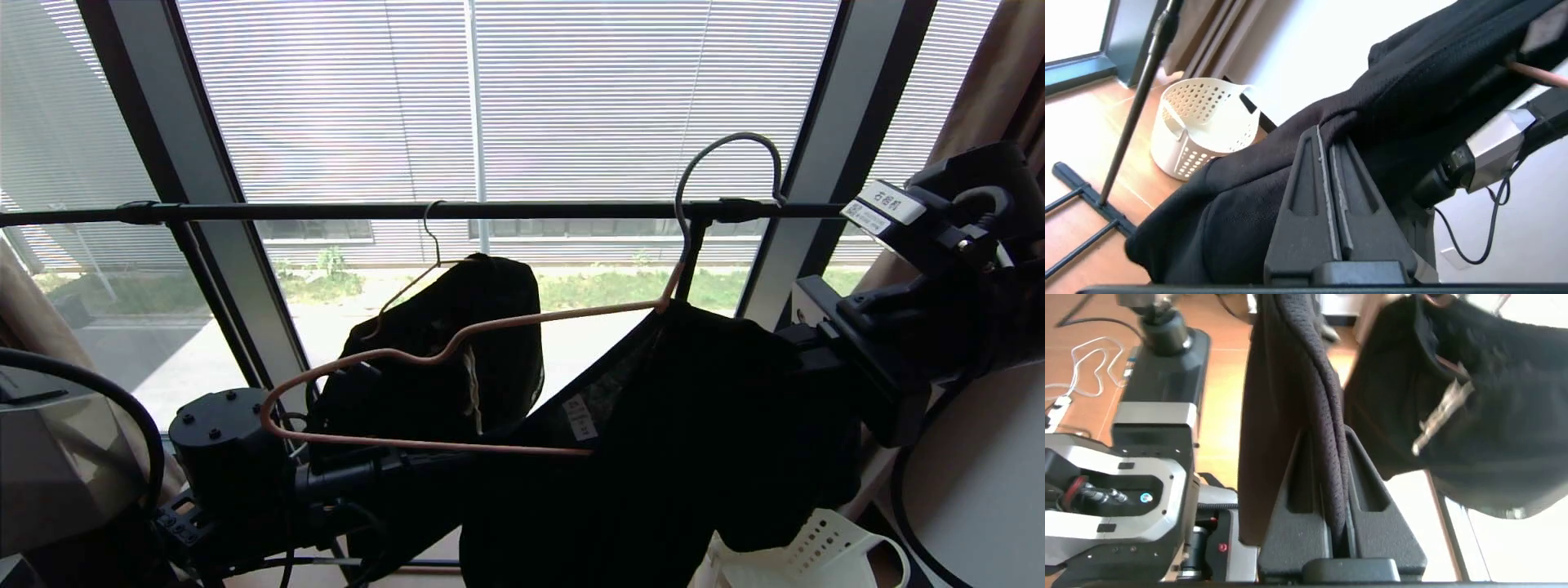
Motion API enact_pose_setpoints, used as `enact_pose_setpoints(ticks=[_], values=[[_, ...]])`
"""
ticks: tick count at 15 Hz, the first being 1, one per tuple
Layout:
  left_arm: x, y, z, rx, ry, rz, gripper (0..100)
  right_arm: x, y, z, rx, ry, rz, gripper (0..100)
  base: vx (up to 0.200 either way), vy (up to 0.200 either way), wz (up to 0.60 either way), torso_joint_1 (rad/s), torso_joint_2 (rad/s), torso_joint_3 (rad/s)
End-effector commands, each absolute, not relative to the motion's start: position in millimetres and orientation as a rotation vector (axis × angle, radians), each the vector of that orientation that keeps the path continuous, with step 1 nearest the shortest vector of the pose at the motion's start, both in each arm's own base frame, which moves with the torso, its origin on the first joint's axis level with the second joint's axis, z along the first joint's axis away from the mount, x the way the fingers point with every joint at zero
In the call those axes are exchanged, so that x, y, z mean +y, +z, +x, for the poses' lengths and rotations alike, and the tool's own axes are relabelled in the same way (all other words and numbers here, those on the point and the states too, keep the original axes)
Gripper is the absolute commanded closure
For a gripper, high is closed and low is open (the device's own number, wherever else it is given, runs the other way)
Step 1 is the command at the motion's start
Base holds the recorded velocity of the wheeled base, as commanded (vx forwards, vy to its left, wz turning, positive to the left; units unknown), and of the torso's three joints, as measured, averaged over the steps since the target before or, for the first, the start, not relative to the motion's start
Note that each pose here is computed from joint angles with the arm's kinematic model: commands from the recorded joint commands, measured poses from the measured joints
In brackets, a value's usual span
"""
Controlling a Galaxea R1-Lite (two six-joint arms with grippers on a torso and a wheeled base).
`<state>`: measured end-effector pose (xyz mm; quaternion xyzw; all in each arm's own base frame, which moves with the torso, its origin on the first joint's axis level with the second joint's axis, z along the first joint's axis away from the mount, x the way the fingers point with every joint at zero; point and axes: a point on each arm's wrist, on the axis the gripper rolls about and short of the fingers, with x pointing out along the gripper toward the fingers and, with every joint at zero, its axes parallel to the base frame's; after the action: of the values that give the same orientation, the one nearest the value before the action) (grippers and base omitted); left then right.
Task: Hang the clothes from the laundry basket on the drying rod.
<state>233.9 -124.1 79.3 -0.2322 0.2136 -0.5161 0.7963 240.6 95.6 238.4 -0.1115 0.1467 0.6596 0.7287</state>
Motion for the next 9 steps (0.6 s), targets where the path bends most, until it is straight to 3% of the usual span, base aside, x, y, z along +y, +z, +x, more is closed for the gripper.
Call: enact_pose_setpoints(ticks=[1, 6, 9], values=[[-116, 86, 232, 0.43, -1.091, -0.5, 100, 88, 234, 242, 0.347, 1.421, -0.235, 100, 0.0, 0.0, 0.0, 0.0, 0.0, 0.0], [-101, 93, 237, 0.384, -1.04, -0.506, 100, 69, 219, 246, 0.415, 1.278, -0.261, 100, 0.0, 0.0, 0.0, 0.0, 0.0, 0.0], [-99, 94, 237, 0.381, -1.031, -0.506, 100, 63, 212, 247, 0.396, 1.226, -0.287, 100, 0.0, 0.0, 0.0, 0.0, 0.0, 0.0]])
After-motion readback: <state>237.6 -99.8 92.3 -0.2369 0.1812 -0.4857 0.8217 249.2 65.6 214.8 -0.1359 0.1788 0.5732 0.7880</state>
